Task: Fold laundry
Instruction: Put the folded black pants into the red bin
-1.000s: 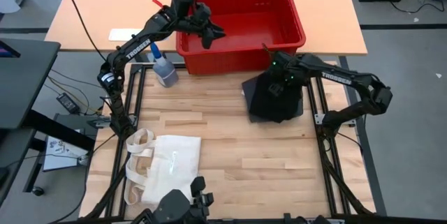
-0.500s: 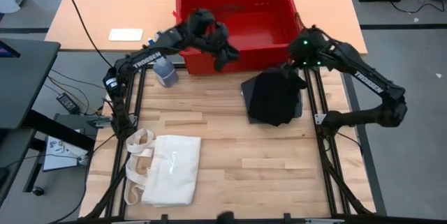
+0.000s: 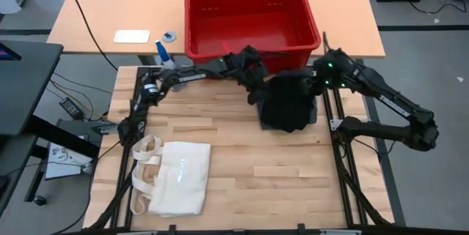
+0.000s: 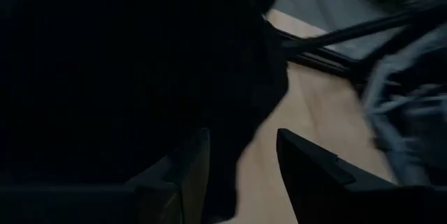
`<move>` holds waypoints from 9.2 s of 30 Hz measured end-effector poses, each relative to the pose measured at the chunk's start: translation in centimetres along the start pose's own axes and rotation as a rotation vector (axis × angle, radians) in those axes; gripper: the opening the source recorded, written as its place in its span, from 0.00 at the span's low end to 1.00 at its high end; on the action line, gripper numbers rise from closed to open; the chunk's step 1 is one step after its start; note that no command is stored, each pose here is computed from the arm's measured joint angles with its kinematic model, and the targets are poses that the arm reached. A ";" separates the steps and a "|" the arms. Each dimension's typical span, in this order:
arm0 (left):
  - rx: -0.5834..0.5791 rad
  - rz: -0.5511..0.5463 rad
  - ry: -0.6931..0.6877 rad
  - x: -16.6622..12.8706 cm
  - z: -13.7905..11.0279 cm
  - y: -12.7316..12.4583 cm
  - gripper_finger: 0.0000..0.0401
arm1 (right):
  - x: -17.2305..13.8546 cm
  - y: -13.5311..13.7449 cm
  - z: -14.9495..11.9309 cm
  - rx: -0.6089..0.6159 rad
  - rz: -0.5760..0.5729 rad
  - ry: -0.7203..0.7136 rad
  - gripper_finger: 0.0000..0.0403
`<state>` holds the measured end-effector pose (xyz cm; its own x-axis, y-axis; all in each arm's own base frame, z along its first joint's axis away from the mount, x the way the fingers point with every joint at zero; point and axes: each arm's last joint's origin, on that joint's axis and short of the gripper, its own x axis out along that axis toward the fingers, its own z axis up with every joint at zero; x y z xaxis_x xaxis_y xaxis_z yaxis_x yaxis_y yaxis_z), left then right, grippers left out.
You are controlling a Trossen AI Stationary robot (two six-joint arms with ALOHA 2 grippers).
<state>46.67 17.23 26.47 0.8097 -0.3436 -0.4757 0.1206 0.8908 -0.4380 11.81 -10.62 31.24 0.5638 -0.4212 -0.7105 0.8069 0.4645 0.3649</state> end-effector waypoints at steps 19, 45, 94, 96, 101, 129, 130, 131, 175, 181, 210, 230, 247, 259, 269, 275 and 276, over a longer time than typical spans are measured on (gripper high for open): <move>0.147 0.229 -0.012 4.6 -1.0 -2.1 0.43 | -2.1 2.6 -5.6 0.145 0.104 0.421 0.86; 0.044 0.282 0.071 7.8 -5.0 3.6 0.43 | 3.5 3.2 -7.0 0.262 0.053 0.252 0.97; 0.050 -0.290 -0.101 1.6 0.3 1.3 0.43 | 2.6 1.4 -4.5 -0.038 0.161 0.093 0.11; 0.049 -0.278 -0.094 1.6 0.2 1.4 0.43 | 2.5 1.3 -4.6 -0.035 0.155 0.101 0.11; 0.062 -0.157 -0.003 1.9 -1.7 2.3 0.40 | 2.4 1.0 -5.0 -0.035 0.131 0.136 0.11; -0.244 0.293 -0.531 -0.4 -11.0 -1.9 0.29 | 1.2 1.8 -3.9 -0.023 0.451 0.121 0.11; -0.273 0.270 -0.539 -0.5 -10.9 -1.7 0.30 | 1.0 1.8 -3.8 -0.020 0.466 0.103 0.11; -0.289 0.248 -0.552 -0.7 -10.8 -1.5 0.31 | 0.8 1.8 -3.6 -0.018 0.479 0.084 0.11; -0.203 -0.142 -0.783 -5.7 -7.7 0.0 0.72 | 0.2 3.2 0.6 -0.009 0.860 -0.117 0.11; -0.174 -0.180 -0.782 -4.6 -7.1 -1.7 0.72 | 0.2 3.2 0.6 -0.009 0.864 -0.122 0.11; 0.043 -0.063 -0.795 -4.4 -3.7 -2.8 0.12 | 0.2 3.8 0.3 -0.017 0.844 -0.141 0.11; 0.020 -0.045 -0.758 -4.2 -4.0 -2.5 0.19 | 0.3 3.7 0.3 -0.017 0.821 -0.148 0.11; 0.040 -0.039 -0.752 -4.0 -4.0 -2.6 0.42 | 0.3 3.7 0.3 -0.006 0.827 -0.137 0.11; 0.019 0.037 -0.608 -2.8 -5.2 -2.1 0.42 | 1.0 3.1 -0.7 0.033 0.750 -0.019 0.11; 0.098 0.202 -0.469 -0.7 -6.7 -3.1 0.46 | 2.0 2.0 -2.2 0.106 0.558 0.096 0.11; 0.043 0.287 -0.372 -1.0 -7.7 -1.7 0.60 | 3.4 1.2 -2.8 0.131 0.379 0.158 0.11; 0.042 0.290 -0.369 -1.1 -7.7 -1.5 0.62 | 3.8 1.1 -2.9 0.136 0.344 0.172 0.11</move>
<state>41.20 14.01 21.75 0.9625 0.0435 -0.2677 -0.1242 0.9482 -0.2925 14.32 -9.41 27.22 0.7766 -0.1169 -0.6190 0.5985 0.4438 0.6670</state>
